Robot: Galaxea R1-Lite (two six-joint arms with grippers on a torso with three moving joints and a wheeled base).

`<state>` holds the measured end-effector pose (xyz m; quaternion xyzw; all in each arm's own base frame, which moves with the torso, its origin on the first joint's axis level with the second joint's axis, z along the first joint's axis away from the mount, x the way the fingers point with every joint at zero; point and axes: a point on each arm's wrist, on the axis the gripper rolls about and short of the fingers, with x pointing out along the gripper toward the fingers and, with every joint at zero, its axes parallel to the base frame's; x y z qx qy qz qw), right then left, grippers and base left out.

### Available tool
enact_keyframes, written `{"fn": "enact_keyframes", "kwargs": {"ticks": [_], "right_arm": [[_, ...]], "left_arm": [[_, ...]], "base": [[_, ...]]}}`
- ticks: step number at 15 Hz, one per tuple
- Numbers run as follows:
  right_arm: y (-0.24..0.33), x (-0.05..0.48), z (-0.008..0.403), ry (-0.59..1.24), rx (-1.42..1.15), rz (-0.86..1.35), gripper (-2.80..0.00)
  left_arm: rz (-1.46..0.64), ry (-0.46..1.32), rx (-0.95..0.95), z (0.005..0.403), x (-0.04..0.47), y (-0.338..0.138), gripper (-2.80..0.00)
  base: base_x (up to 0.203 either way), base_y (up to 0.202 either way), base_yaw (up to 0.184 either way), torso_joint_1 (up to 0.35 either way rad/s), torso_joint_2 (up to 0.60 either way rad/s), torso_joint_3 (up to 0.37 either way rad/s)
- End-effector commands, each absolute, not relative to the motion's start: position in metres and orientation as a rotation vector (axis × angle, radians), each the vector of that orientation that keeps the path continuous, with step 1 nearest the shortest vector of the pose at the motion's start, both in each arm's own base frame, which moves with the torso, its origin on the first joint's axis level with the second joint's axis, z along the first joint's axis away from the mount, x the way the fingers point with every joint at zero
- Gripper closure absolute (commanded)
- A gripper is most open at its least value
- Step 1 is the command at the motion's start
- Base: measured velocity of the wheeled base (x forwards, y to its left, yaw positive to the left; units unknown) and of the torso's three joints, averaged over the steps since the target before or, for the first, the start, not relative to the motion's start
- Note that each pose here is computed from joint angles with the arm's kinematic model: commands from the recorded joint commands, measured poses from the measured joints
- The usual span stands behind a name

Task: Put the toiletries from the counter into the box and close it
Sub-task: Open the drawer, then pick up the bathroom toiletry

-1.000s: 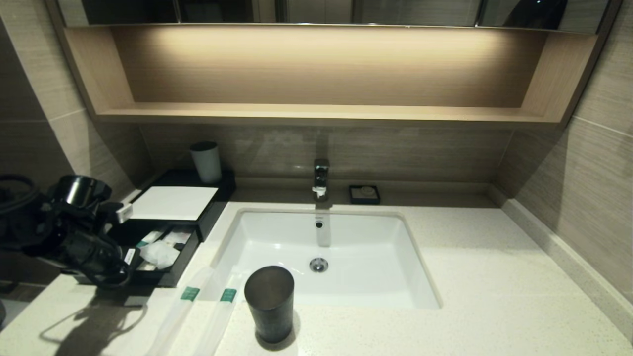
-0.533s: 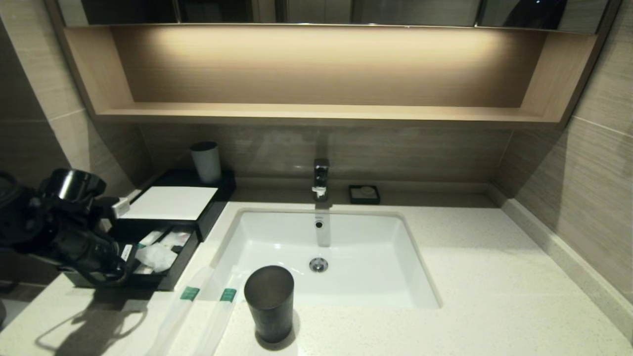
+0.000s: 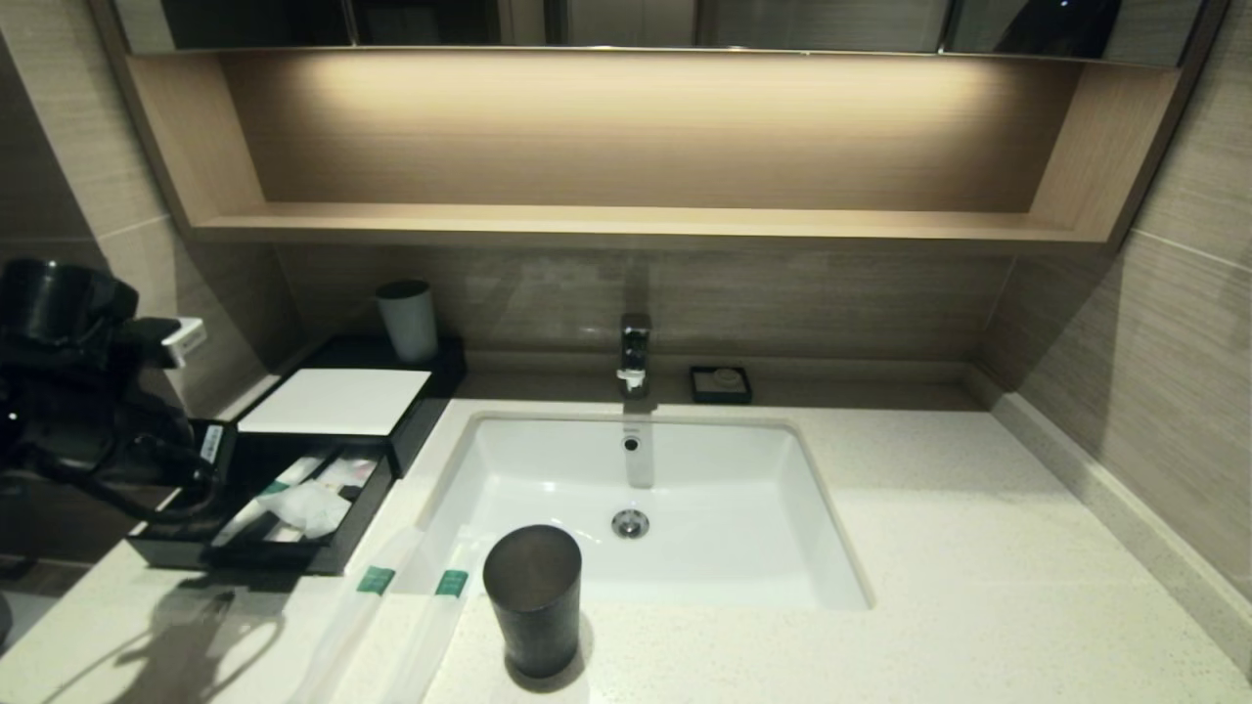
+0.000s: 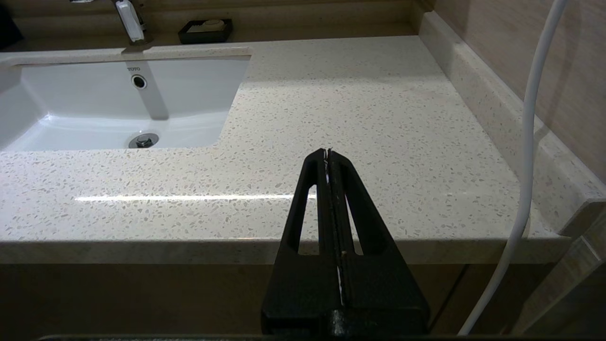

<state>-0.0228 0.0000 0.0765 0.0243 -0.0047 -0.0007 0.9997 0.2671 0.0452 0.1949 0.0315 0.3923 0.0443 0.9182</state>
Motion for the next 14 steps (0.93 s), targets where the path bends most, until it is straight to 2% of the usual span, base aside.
{"fn": "enact_keyframes", "kwargs": {"ticks": [1, 5, 10, 14], "right_arm": [[0.0, -0.023, 0.076, -0.007, 0.049, -0.001, 0.0], [0.0, -0.023, 0.077, -0.009, 0.049, -0.001, 0.0], [0.0, -0.023, 0.076, -0.008, 0.049, -0.001, 0.0], [0.0, -0.023, 0.076, -0.008, 0.049, -0.001, 0.0]], "left_arm": [[0.091, 0.747, 0.074, 0.211, 0.251, 0.041, 0.0], [-0.013, 0.737, 0.076, 0.208, 0.216, 0.021, 0.0], [-0.142, 0.848, 0.096, 0.195, 0.173, -0.002, 0.0], [-0.198, 0.84, 0.102, 0.194, 0.148, -0.013, 0.0]], "base": [[0.0, 0.0, 0.0, 0.0, 0.0, 0.0], [0.0, 0.0, 0.0, 0.0, 0.0, 0.0], [0.0, 0.0, 0.0, 0.0, 0.0, 0.0], [0.0, 0.0, 0.0, 0.0, 0.0, 0.0]]}}
